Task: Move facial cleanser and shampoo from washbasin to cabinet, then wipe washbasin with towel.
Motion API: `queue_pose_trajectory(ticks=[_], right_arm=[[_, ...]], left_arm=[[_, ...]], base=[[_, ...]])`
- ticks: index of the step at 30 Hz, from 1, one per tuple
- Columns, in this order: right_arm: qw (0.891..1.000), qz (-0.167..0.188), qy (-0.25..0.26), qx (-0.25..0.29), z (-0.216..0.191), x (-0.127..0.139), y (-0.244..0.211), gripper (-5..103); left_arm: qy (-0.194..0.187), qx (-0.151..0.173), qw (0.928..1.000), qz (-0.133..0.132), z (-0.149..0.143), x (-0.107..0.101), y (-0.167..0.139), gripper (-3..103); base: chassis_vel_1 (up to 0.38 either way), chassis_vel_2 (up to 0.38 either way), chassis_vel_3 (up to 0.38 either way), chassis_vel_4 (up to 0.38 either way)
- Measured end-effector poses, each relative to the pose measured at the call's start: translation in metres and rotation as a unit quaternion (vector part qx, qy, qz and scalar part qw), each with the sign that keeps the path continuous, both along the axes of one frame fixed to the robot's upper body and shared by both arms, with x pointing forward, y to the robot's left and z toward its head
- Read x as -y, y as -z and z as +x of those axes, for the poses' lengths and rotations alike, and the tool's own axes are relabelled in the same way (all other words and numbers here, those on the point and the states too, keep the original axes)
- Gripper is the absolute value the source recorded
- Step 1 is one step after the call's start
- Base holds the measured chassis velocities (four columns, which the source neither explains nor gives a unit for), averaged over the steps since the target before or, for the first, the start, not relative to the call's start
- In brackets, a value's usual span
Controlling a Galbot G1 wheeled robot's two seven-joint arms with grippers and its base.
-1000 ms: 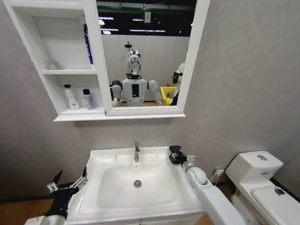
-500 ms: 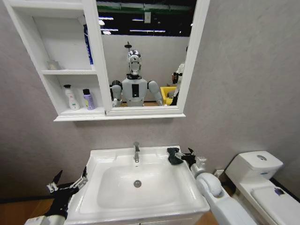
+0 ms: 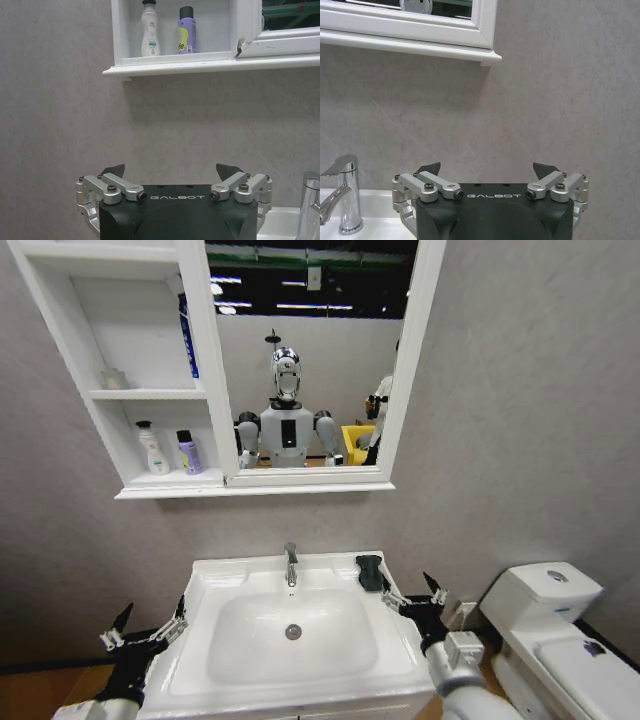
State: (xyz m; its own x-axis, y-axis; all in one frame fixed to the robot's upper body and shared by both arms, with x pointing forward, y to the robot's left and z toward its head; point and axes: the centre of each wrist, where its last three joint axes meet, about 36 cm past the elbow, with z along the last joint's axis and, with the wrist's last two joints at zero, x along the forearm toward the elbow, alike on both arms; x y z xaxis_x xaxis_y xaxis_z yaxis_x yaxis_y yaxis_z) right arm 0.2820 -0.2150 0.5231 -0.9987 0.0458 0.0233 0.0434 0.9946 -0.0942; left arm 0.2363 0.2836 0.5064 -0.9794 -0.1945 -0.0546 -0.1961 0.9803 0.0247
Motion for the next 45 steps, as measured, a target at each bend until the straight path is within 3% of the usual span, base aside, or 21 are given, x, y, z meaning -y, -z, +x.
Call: queue_pose_trajectory(ticks=[18, 39, 45], right_arm=[[1.000, 0.002, -0.002, -0.010, 0.000, -0.002, 0.008, 100], [1.000, 0.006, -0.016, -0.021, -0.007, -0.007, 0.010, 100], [0.999, 0.002, -0.042, -0.013, -0.009, -0.006, 0.011, 100]], left_arm=[[0.000, 0.000, 1.0000, 0.000, 0.000, 0.000, 0.000, 100], [0.000, 0.000, 1.0000, 0.000, 0.000, 0.000, 0.000, 100], [0.000, 0.000, 1.0000, 0.000, 0.000, 0.000, 0.000, 100]], base=[[0.202, -0.191, -0.182, 0.189], [0.350, -0.351, -0.343, 0.349], [0.329, -0.354, -0.343, 0.331]])
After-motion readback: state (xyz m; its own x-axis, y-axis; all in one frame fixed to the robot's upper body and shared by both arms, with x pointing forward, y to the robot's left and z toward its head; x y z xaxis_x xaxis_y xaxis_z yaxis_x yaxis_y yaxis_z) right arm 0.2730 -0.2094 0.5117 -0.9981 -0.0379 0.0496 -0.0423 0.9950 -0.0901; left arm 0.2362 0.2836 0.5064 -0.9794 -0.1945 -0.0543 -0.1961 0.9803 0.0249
